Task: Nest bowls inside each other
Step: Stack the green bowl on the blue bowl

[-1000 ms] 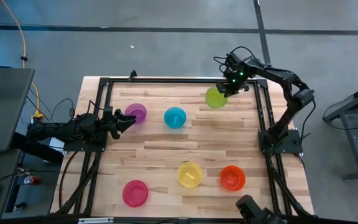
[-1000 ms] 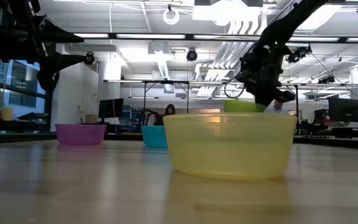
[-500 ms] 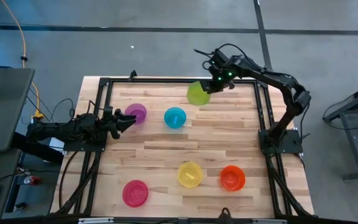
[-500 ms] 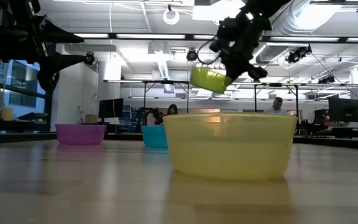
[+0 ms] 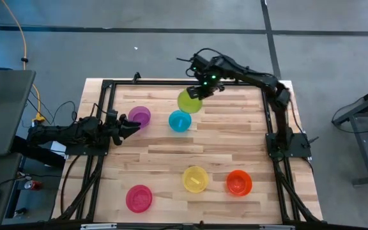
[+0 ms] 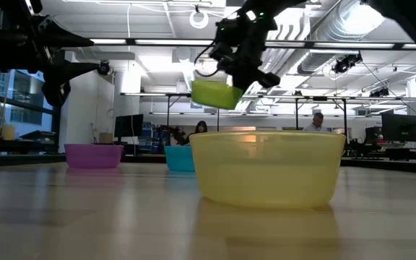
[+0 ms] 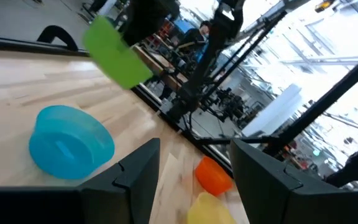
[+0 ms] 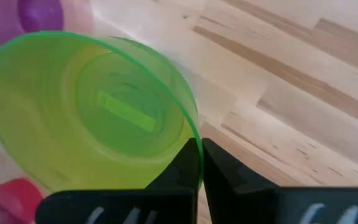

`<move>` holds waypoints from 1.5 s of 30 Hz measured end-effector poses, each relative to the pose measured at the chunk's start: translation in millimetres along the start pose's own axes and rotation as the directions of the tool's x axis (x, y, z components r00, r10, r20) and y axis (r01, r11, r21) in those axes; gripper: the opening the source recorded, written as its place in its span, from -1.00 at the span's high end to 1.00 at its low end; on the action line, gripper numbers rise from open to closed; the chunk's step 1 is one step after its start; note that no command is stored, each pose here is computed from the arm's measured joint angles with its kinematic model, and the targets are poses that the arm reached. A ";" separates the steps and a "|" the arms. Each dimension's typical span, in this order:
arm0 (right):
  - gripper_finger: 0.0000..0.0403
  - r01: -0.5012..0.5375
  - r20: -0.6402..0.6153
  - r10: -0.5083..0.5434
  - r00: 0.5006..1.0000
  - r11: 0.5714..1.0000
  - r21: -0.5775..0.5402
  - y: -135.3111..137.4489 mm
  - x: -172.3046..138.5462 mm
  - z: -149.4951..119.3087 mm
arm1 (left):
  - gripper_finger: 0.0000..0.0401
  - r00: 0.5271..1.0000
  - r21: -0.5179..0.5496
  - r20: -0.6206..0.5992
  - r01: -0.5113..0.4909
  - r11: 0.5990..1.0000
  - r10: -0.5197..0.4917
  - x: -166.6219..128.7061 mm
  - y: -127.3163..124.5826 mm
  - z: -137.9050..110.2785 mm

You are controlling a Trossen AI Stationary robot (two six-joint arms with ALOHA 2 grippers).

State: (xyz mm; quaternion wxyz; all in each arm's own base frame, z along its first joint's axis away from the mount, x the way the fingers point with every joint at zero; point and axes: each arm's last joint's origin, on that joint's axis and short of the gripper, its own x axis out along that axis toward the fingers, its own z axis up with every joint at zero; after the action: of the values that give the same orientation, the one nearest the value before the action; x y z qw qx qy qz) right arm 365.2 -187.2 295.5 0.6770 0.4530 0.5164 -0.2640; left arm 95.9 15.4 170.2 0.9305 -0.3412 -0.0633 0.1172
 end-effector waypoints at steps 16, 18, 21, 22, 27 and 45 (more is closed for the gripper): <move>1.00 0.082 -0.110 -0.095 0.989 0.989 -0.119 35.0 81.5 9.6 | 0.08 1.000 0.007 -0.008 0.006 1.000 -0.006 0.0 -0.1 -0.4; 1.00 0.076 -0.100 -0.088 0.991 0.990 -0.121 35.7 86.8 12.0 | 0.08 1.000 0.007 -0.009 0.008 1.000 -0.007 0.0 -0.1 -0.4; 1.00 0.069 -0.090 -0.079 0.993 0.991 -0.117 36.3 92.6 14.8 | 0.08 1.000 0.007 -0.014 0.011 1.000 -0.011 0.0 -0.2 -0.6; 1.00 0.068 -0.089 -0.078 0.993 0.991 -0.117 36.3 94.2 15.3 | 0.08 1.000 0.007 -0.014 0.012 1.000 -0.012 0.0 -0.2 -0.6; 1.00 0.091 -0.107 -0.105 0.989 0.988 -0.124 33.8 99.7 14.8 | 0.08 1.000 0.007 -0.014 0.011 1.000 -0.011 0.0 -0.2 -0.6; 0.92 0.120 -0.158 -0.145 0.977 0.980 -0.159 35.8 123.2 9.5 | 0.08 1.000 0.007 -0.014 0.011 1.000 -0.011 0.0 -0.2 -0.6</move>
State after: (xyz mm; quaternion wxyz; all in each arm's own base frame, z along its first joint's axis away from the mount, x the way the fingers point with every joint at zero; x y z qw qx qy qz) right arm 439.4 -165.9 192.6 0.6437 0.3864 0.6192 -0.2300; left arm 96.0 14.9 169.8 0.9329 -0.3382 -0.0581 0.1097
